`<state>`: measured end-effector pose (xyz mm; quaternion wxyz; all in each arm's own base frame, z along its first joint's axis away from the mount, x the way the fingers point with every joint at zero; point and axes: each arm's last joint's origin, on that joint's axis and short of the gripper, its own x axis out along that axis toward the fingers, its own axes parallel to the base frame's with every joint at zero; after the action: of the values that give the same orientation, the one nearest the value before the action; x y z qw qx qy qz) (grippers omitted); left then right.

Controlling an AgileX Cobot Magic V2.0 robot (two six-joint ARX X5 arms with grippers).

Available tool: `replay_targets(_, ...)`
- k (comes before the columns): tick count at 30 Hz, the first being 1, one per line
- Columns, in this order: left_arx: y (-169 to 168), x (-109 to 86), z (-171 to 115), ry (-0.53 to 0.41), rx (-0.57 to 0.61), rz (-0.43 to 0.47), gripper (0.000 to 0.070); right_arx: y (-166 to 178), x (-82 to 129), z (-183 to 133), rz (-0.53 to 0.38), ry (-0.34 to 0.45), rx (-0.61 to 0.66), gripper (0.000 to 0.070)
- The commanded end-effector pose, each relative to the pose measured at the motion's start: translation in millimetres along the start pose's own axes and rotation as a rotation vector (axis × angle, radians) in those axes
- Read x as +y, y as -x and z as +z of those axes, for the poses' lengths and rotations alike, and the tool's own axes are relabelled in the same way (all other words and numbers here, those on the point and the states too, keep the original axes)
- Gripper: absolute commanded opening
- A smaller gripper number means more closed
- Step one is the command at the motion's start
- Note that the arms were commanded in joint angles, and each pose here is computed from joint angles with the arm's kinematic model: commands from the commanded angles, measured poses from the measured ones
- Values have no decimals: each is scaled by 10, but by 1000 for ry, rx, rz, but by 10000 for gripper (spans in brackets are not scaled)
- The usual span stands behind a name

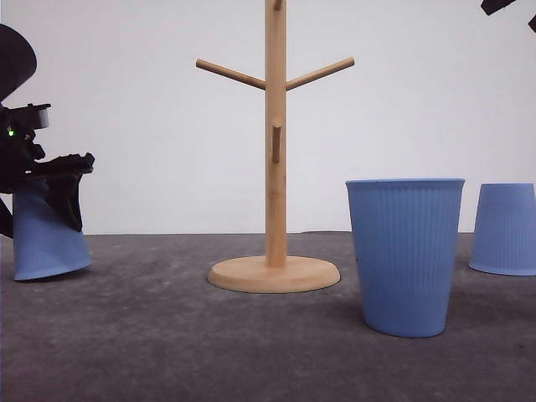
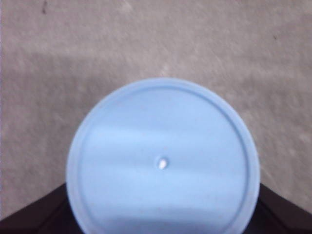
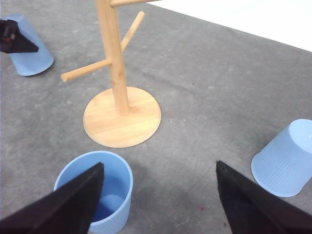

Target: Place three cups

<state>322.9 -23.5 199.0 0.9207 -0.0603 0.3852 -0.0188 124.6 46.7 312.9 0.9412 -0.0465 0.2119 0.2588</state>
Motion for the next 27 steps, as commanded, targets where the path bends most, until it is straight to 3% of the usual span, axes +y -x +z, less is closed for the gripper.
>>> replay_targets(1, 84, -18, 60, 3, -29, -15, 422, 17, 5, 49, -1, -9, -20, 465)
replay_targets(7, 392, -59, 97, 32, -28, -104, 422, 17, 4, 49, -2, -8, -20, 465)
replay_targets(16, 863, -106, 186, 231, -57, -395, 424, 18, 5, 49, -2, -8, -20, 465)
replay_targets(22, 984, -66, 311, 405, -64, -652, 424, 17, 5, 49, -1, -8, -20, 465)
replay_targets(27, 1059, -95, 454, 490, -124, -791, 424, 17, 6, 50, 1, -8, -20, 465)
